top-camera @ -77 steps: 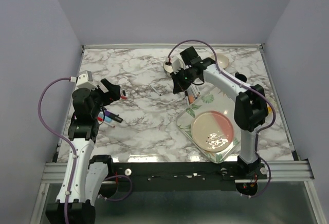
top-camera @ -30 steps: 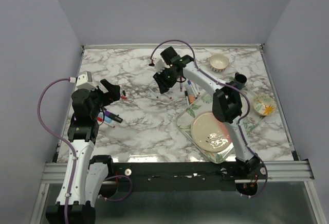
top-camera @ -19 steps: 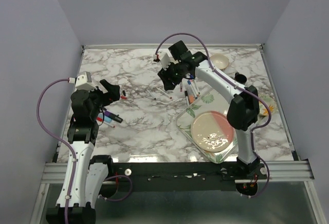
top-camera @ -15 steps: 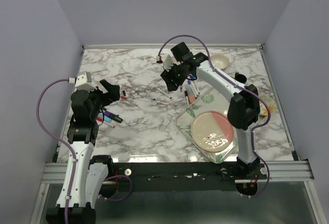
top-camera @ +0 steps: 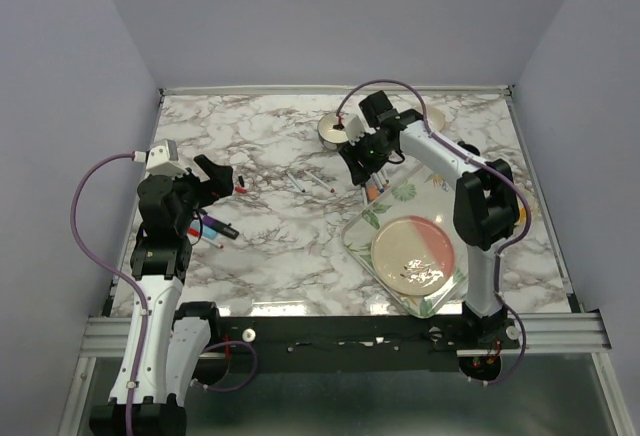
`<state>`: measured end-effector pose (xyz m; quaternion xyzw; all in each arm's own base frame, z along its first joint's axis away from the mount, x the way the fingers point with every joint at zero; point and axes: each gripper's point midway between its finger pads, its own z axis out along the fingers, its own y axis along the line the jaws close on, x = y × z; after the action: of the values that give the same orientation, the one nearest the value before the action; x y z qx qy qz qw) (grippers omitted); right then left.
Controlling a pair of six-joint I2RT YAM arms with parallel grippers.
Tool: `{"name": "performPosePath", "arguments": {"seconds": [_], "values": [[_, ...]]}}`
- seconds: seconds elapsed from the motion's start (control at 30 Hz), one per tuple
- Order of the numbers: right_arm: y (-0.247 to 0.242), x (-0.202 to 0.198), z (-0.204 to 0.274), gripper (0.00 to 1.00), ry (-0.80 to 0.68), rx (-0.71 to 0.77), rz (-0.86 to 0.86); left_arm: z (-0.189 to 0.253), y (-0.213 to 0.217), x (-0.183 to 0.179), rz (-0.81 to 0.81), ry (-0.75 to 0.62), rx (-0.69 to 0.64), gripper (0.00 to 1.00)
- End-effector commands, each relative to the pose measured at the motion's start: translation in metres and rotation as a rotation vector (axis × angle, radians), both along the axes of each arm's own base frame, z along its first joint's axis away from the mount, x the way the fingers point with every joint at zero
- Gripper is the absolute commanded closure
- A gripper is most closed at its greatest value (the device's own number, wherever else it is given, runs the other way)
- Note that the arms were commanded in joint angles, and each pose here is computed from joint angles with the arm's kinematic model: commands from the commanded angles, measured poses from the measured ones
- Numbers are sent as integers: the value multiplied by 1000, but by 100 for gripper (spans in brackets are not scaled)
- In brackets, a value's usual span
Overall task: Open the pen caps
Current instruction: Grab a pen on the table with the right arm
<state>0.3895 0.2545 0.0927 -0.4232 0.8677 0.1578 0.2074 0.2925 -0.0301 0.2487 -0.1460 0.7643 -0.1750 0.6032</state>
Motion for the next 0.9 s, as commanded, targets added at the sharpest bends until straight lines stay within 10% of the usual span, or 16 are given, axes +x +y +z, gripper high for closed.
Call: {"name": "performPosePath", "arguments": {"seconds": [0.0,0.87], "values": [[-2,-2,3,40,-15,26,4,3,-1,-1,-14,-19,14,1],[-15,-3,-65,58,136,-62,-69,0,-2,1,-21,-9,11,1]]}}
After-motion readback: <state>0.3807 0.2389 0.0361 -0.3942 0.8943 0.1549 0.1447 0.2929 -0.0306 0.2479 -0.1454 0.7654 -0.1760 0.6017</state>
